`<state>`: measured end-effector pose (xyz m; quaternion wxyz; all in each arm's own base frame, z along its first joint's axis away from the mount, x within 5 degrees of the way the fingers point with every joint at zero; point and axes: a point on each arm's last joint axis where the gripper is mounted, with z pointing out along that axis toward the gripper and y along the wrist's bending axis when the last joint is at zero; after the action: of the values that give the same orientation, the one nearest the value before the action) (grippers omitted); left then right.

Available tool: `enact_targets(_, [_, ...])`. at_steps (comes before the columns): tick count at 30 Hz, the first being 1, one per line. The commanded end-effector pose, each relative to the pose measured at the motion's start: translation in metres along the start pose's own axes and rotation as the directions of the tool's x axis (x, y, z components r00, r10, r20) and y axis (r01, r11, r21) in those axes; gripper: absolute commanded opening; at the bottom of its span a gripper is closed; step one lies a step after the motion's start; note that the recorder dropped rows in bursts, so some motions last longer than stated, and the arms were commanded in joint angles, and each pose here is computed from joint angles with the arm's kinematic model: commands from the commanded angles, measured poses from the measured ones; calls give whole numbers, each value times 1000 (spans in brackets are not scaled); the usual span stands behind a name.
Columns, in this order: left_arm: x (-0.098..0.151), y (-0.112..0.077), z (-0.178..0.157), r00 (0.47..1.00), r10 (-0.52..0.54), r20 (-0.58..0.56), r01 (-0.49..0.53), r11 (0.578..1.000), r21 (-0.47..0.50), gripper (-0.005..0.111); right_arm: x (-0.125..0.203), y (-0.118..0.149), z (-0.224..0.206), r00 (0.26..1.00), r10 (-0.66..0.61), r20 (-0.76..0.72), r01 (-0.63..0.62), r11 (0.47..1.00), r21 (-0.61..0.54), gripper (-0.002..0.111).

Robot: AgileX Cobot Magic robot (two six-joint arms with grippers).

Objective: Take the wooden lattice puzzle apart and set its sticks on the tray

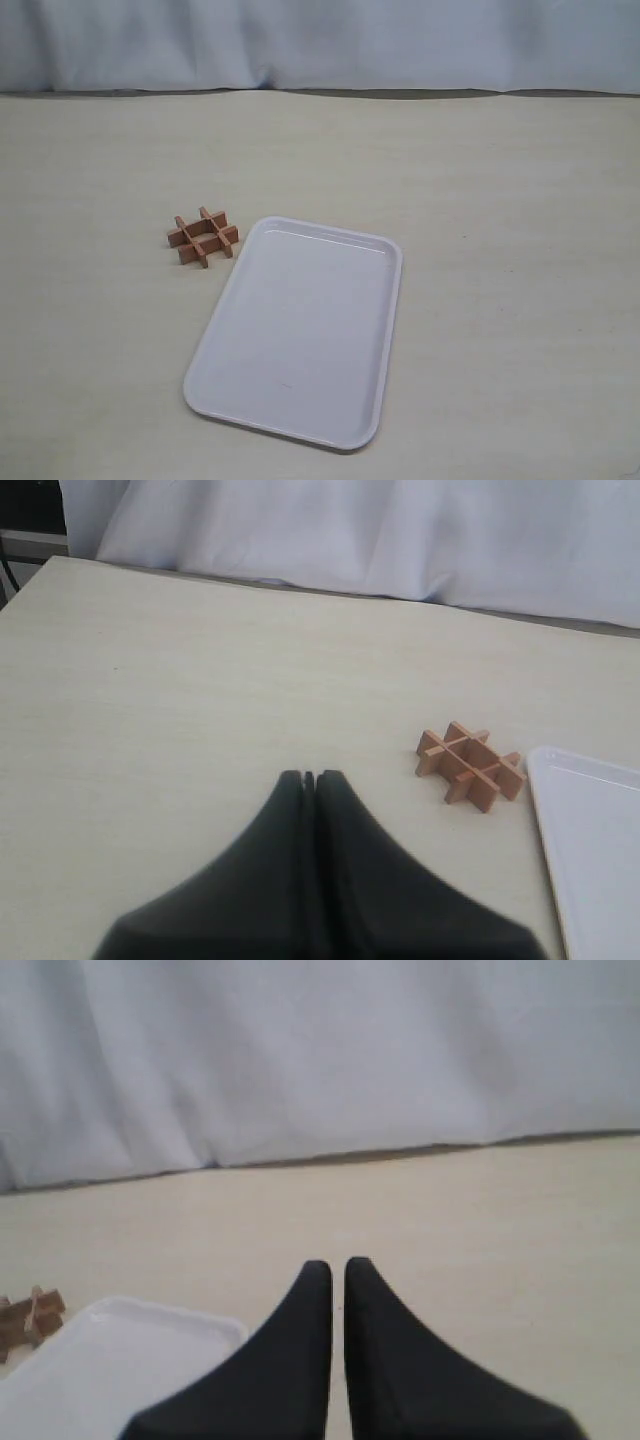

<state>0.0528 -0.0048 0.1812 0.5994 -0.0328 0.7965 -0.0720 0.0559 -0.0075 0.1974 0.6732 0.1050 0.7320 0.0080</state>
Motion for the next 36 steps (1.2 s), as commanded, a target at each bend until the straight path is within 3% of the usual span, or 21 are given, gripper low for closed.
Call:
enact_targets(1, [0,0,0,1000,-2,8,2,1000,2,0,-21,4,-3,972,3,237,7,999,-42,4])
enact_targets(9, [0,0,0,1000,-2,8,2,1000,2,0,-53,9,-18,811,35,584,31,994,-103,4])
enact_targets(11, [0,0,0,1000,-2,8,2,1000,2,0,-49,8,-15,830,208,518,-125,973,-192,4])
enact_targets(12, [0,0,0,1000,-2,8,2,1000,2,0,-41,7,-11,828,401,391,-324,913,-250,4])
enact_targets(14, [0,0,0,1000,-2,8,2,1000,2,0,-35,6,-8,849,415,327,-359,907,-219,4])
enact_targets(17, [0,0,0,1000,-2,8,2,1000,2,0,-52,7,-6,802,476,361,-408,878,-252,4])
enact_targets(19, [0,0,0,1000,-2,8,2,1000,2,0,-78,12,6,865,403,298,-362,914,-183,4])
enact_targets(22, [0,0,0,1000,-2,8,2,1000,2,0,-114,19,37,972,200,120,-195,979,-53,4])
enact_targets(26, [0,0,0,1000,-2,8,2,1000,2,0,-127,14,83,977,71,-200,-50,993,110,4])
enact_targets(29, [0,0,0,1000,-2,8,2,1000,2,0,-123,25,108,948,14,-318,2,999,49,4])
enact_targets(32, [0,0,0,1000,-2,8,2,1000,2,0,-110,54,137,900,-62,-433,30,996,-80,4])
enact_targets(36, [0,0,0,1000,-2,8,2,1000,2,0,-76,107,178,758,-213,-617,85,969,-231,4])
